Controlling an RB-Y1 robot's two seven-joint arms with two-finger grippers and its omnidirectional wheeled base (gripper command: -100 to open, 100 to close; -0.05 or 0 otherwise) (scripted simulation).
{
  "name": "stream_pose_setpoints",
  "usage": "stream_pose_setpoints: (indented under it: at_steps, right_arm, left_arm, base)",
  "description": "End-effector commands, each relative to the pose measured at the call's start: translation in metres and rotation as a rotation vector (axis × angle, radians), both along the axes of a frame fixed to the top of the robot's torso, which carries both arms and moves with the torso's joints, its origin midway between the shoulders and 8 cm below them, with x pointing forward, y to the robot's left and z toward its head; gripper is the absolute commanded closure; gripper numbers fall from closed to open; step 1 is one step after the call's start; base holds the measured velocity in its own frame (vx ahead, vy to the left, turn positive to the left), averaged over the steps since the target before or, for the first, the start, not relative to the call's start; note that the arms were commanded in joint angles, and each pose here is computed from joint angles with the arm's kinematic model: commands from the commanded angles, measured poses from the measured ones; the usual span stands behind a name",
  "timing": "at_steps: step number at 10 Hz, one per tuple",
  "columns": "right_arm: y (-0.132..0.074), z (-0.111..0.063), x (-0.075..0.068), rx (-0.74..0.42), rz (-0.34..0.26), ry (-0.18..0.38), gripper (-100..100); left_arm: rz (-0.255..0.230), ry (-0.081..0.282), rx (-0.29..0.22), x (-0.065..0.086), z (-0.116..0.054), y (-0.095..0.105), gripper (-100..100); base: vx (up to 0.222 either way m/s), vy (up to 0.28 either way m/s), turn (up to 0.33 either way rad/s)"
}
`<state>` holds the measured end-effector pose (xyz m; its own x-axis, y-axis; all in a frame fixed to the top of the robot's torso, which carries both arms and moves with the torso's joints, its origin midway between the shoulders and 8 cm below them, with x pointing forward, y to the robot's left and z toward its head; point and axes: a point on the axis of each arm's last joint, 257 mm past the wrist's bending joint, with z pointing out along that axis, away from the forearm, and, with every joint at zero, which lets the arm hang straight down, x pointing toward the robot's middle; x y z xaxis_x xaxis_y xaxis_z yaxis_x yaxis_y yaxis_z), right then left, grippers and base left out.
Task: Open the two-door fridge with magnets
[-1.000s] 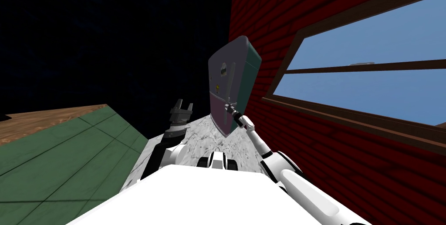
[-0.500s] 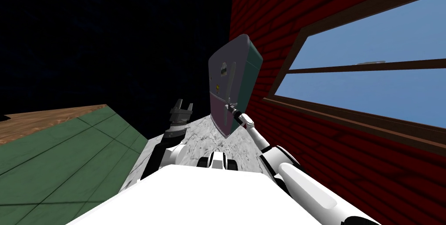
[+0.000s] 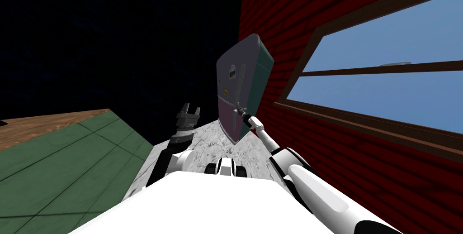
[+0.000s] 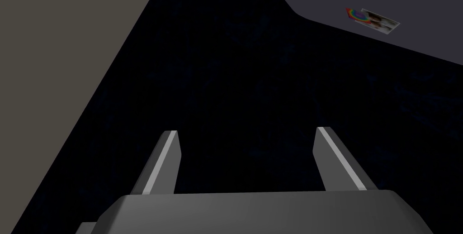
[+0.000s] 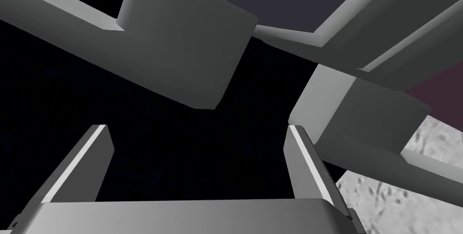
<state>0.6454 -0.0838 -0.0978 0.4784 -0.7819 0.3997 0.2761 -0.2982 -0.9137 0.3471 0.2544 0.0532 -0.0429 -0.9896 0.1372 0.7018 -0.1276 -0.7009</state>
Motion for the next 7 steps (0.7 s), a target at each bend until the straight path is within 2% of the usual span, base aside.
stream_pose_setpoints:
  at_steps: [1, 3, 4, 5, 7]
  right_arm:
    - [-0.006, 0.005, 0.009, -0.101, -0.024, -0.051, -100]
    - [-0.005, 0.005, 0.007, -0.081, -0.019, -0.041, -100]
    - [-0.005, 0.005, 0.007, -0.081, -0.018, -0.041, 100]
    - [-0.032, 0.008, 0.007, -0.041, -0.089, -0.044, 100]
    - [-0.045, -0.003, 0.0, -0.024, -0.137, -0.034, 100]
  left_arm:
    - [0.0, 0.0, 0.0, 0.0, 0.0, 0.0, 0]
    - [0.0, 0.0, 0.0, 0.0, 0.0, 0.0, 0]
    - [0.0, 0.0, 0.0, 0.0, 0.0, 0.0, 0]
    - [0.0, 0.0, 0.0, 0.0, 0.0, 0.0, 0]
    - [0.0, 0.0, 0.0, 0.0, 0.0, 0.0, 0]
  base:
    - [0.023, 0.006, 0.005]
    - [0.005, 0.002, 0.0]
    - [0.0, 0.0, 0.0]
    - [-0.009, 0.022, 0.316]
    - [-0.012, 0.013, 0.371]
